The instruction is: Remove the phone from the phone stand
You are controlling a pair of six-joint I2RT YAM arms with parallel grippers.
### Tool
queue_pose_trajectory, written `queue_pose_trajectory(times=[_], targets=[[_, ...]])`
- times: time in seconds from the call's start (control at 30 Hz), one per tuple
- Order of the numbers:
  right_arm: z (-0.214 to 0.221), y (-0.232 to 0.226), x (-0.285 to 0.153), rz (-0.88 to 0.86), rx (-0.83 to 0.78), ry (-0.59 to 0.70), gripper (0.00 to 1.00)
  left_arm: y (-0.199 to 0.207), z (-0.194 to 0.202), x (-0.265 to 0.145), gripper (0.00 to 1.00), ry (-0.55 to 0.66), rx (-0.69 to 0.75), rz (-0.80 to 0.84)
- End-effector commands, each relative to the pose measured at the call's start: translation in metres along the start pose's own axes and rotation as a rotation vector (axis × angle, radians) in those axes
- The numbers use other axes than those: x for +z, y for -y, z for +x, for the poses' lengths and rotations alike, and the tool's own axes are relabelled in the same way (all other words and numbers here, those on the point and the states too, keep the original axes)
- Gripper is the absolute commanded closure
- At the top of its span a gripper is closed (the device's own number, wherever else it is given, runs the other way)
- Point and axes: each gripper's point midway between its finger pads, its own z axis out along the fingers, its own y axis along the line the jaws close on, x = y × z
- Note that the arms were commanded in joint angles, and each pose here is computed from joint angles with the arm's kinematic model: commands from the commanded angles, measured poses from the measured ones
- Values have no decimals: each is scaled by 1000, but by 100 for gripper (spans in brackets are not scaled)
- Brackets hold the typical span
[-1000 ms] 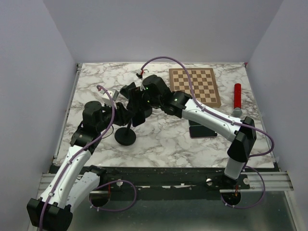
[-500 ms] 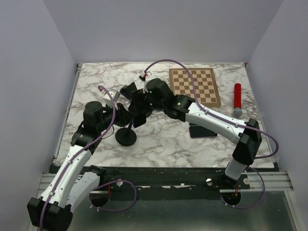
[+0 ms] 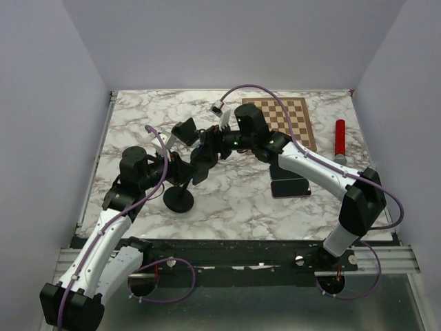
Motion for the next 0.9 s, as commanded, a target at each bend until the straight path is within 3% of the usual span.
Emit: queue_pose_trajectory(times=[0.0,0.2,0.37,0.43,0.5,0.57,0.63,0.87], targets=[[-21,-35,-6,-223,-199,21,99,21,-7,-5,100,24,16,122],[-11,-56,-11,-391,-304,-34,99,27,-5,-4,100,11,5,180],[-15,-51,3,-402,-300,-54,99,29,-4,-5,100,14,1,195],[-23,-37,10,-297,-259,-44,99,26,-3,-4,100,11,-6,184],[-41,-3,13,-42,-180,20,99,24,-4,-3,100,23,-19,171],[-41,0,8,3,-125,27,97,23,-6,-1,100,40,-32,172],[-39,5,5,71,-68,33,70,20,-6,1,100,52,-53,156],[-28,10,-10,177,-15,50,25,4,-15,-5,100,101,-18,30]])
